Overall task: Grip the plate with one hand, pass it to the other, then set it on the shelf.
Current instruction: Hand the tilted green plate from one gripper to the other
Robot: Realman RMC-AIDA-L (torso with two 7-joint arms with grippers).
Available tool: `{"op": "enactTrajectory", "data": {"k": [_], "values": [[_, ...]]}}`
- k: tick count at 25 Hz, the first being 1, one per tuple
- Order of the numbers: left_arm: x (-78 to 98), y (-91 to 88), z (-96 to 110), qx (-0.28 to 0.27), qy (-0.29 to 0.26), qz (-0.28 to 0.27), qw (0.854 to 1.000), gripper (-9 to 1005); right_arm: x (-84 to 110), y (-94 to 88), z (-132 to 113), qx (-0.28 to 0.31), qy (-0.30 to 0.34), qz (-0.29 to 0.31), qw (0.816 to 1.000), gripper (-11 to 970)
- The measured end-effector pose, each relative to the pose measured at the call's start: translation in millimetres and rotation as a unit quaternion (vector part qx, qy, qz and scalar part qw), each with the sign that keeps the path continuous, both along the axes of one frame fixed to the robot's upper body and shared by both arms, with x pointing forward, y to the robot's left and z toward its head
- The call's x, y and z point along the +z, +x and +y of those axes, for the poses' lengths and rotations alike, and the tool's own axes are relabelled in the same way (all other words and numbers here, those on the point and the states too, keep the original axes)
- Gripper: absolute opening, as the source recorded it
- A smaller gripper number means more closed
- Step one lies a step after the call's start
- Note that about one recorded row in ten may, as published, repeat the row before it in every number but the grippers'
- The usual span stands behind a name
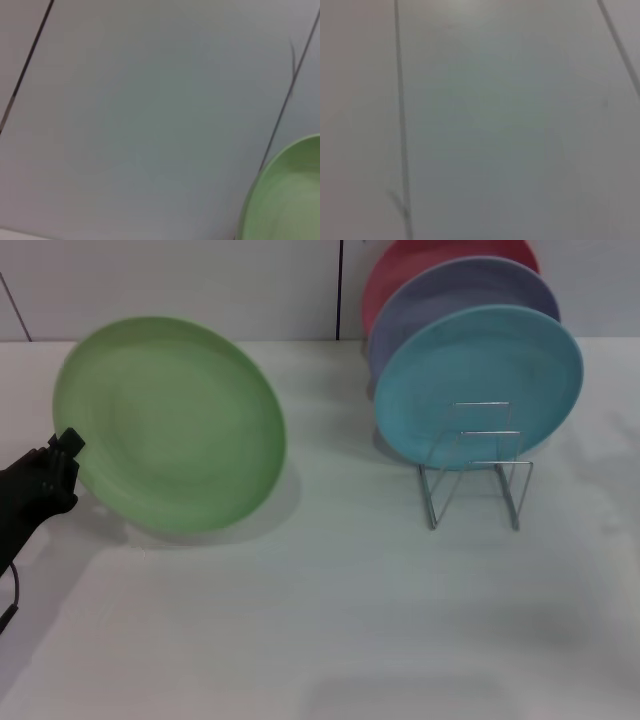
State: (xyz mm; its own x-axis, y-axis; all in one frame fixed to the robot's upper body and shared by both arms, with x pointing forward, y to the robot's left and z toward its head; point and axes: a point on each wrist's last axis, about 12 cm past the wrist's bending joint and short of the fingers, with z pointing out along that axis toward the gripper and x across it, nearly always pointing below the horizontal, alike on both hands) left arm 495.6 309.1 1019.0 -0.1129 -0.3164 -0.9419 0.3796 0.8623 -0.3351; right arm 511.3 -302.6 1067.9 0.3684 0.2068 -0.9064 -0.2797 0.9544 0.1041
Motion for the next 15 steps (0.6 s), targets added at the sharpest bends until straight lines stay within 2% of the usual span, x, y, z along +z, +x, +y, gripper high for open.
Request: {"op": "enactTrajectory", "data": {"k": [2,7,11,15], "values": [[-1.5,-2.1,-2.2,0.007,0.004,-0.006,1.000,65,-2.0,-1.6,5.4,0.011,-0.001,0.003,1.000,719],[-5.9,-4.5,-9.9,0.018,0.020,-0.011,1.000,68,-11.8,-10.2,37.5,0.097,-0.017,0.029,0.995,718],[-7.1,-5.4,-13.5,0.014,0.027,-0.013,0.999,70,-15.6,-10.5,50.8,0.132,-0.026,0.044,0.990,718],[-5.7,-4.8,-11.9,0.012,0.034,-0.018,0.999,72,-19.7,-8.8,74.3,0.185,-0.042,0.067,0.980,718]]}}
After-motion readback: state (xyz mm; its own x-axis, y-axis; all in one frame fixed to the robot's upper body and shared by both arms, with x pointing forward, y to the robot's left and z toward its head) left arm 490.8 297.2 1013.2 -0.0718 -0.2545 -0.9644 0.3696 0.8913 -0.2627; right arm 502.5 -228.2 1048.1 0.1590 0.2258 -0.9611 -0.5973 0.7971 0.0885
